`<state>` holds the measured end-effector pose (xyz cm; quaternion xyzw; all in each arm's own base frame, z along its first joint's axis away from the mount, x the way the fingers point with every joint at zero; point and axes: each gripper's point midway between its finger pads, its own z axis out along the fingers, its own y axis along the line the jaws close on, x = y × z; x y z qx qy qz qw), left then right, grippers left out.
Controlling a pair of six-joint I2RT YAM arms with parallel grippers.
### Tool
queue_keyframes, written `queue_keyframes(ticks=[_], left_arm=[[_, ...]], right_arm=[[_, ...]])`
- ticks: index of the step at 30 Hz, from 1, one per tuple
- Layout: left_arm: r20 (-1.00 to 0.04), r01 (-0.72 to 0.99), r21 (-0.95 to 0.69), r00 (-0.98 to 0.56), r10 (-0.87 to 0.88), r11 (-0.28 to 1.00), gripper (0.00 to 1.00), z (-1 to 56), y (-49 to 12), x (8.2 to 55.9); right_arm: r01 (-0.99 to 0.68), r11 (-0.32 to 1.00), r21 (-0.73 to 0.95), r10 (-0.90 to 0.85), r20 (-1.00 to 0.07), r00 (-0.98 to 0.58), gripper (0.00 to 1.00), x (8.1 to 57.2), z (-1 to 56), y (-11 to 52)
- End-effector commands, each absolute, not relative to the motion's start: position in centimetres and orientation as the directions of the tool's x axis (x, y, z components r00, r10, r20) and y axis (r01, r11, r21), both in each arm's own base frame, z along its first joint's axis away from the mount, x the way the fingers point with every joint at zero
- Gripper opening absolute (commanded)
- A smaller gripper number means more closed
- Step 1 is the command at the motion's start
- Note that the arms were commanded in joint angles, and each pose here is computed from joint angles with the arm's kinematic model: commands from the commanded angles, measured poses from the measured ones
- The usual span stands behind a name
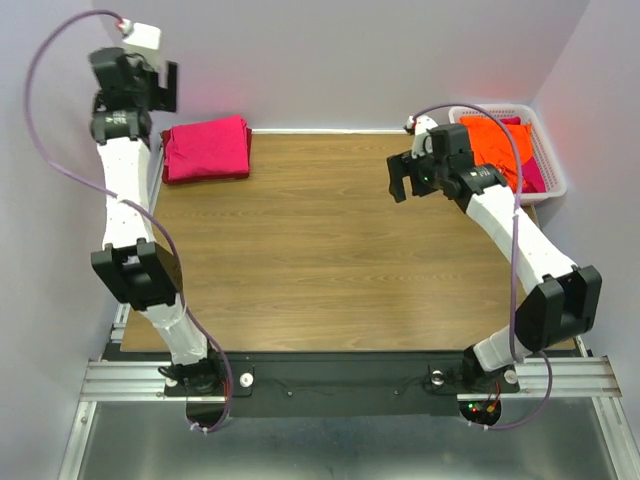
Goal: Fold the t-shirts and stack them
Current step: Neatly place the folded tshirt to the corner
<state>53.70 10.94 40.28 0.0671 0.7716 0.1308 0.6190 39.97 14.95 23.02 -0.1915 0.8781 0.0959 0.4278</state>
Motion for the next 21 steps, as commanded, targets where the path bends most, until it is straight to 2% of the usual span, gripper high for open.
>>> queue_keyframes(ticks=[1, 5, 10, 16, 21], left_arm=[[-0.911, 0.138, 0.240, -0.310, 0.272, 0.961, 0.99, 36.3, 2.5, 50.3], [-0.904, 0.266, 0.125, -0.366, 0.220, 0.956, 0.99, 32.7, -4.1, 47.1], [-0.876, 0.473, 0.020, -0.416, 0.244, 0.881, 0.99, 27.5, -11.0, 41.8], [-0.836, 0.537, 0.017, -0.455, 0.307, 0.843, 0.99, 21.4, -13.3, 37.2], [-0.831, 0.527, 0.015, -0.465, 0.304, 0.850, 0.99, 20.0, -12.9, 35.8]], right_arm=[[-0.408, 0.908, 0.090, -0.169, -0.814, -0.556, 1.00, 38.8, 24.5, 14.4], [-0.407, 0.902, 0.146, -0.139, -0.792, -0.594, 1.00, 37.1, 23.2, 14.3], [-0.379, 0.903, 0.202, -0.107, -0.749, -0.653, 1.00, 35.2, 20.4, 14.2], [-0.436, 0.859, 0.267, -0.142, -0.695, -0.704, 1.00, 32.2, 16.4, 15.1], [-0.436, 0.861, 0.260, -0.134, -0.712, -0.689, 1.00, 31.7, 16.3, 14.8]])
